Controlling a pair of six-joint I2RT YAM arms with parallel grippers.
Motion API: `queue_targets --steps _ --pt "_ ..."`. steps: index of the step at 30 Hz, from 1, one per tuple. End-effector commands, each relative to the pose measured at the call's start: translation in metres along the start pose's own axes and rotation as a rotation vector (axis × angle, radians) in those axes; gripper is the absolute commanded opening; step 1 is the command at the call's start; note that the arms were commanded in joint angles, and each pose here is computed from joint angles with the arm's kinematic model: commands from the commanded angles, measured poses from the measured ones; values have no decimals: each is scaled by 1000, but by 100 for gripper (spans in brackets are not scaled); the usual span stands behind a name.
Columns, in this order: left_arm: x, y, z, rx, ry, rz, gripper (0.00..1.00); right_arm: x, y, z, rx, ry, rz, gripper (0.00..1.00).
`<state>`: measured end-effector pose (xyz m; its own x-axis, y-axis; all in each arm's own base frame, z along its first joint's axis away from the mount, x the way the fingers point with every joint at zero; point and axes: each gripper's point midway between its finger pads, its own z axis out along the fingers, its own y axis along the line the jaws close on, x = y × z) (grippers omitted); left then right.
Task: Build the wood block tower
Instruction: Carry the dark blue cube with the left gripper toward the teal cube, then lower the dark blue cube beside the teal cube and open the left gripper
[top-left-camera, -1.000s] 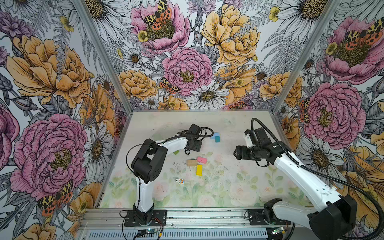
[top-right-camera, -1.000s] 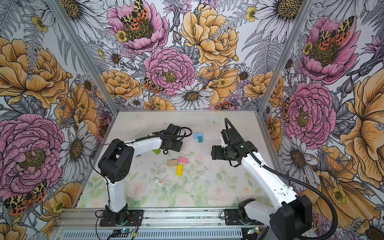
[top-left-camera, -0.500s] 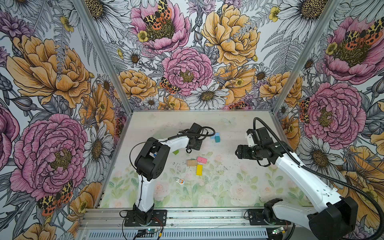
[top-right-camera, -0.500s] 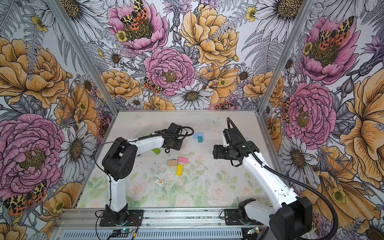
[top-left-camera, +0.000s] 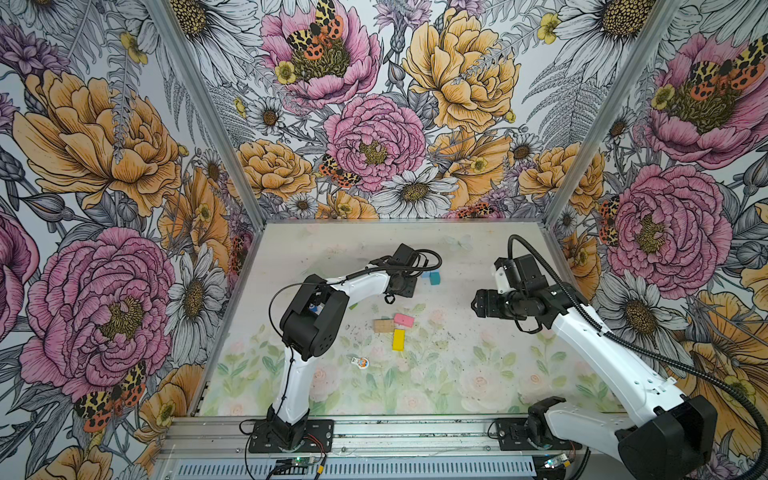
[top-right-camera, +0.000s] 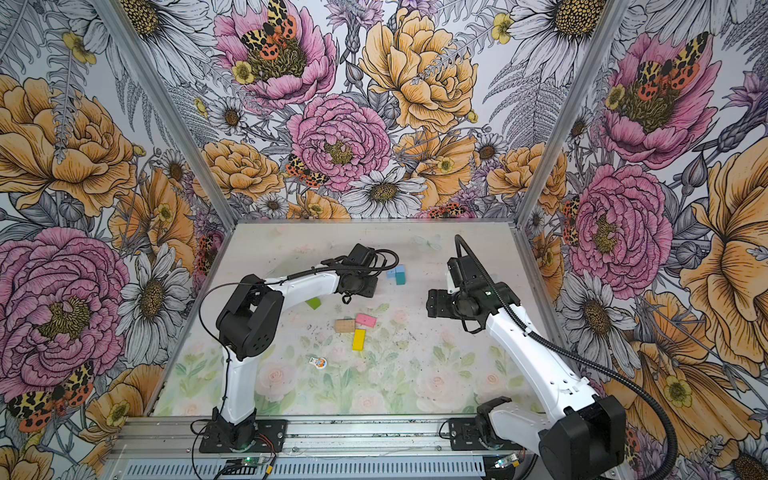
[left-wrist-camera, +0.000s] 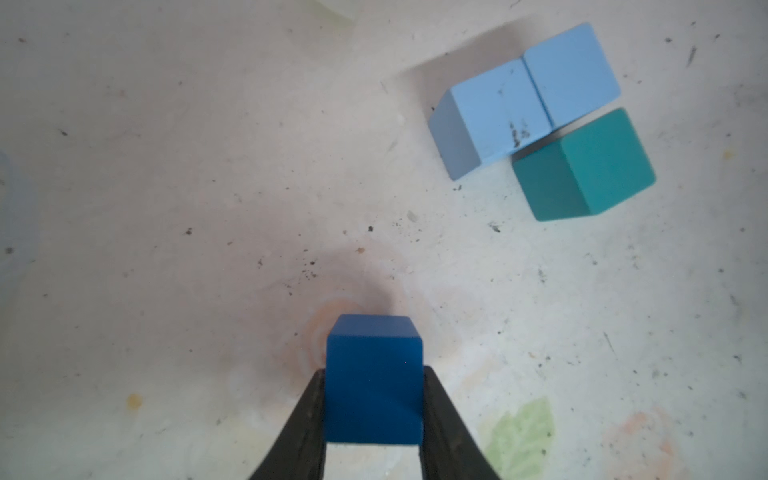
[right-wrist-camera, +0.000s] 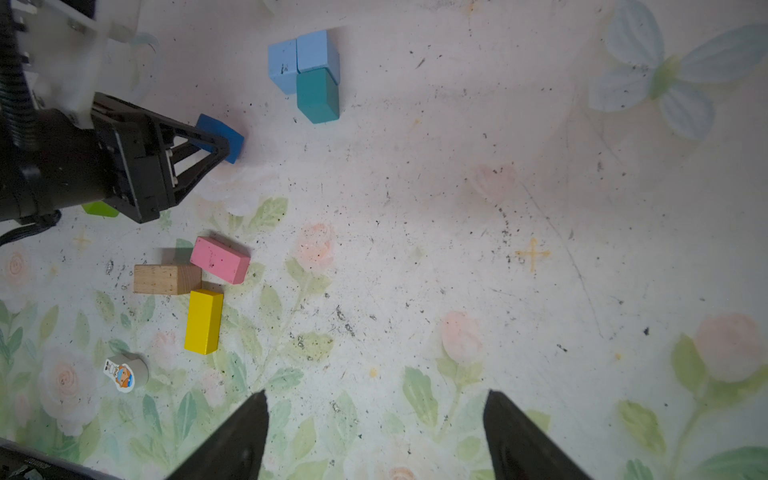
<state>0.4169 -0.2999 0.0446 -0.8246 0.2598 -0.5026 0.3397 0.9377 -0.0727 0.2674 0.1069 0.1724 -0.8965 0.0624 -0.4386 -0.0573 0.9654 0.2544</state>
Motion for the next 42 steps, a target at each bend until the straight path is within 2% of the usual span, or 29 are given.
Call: queue_targets --steps 1,22,32,42 --pt "-5 -8 1 -8 -3 -67 35 -1 -3 -6 4 -28 -12 83" --pt "-26 -28 11 -1 -22 -142 37 0 -9 -9 10 -39 -6 83" --pt "-29 -39 15 14 -18 -137 44 -1 -11 -8 9 -37 -4 83" --pt "-27 -40 -6 13 -34 -128 51 0 -11 -6 11 -31 3 83"
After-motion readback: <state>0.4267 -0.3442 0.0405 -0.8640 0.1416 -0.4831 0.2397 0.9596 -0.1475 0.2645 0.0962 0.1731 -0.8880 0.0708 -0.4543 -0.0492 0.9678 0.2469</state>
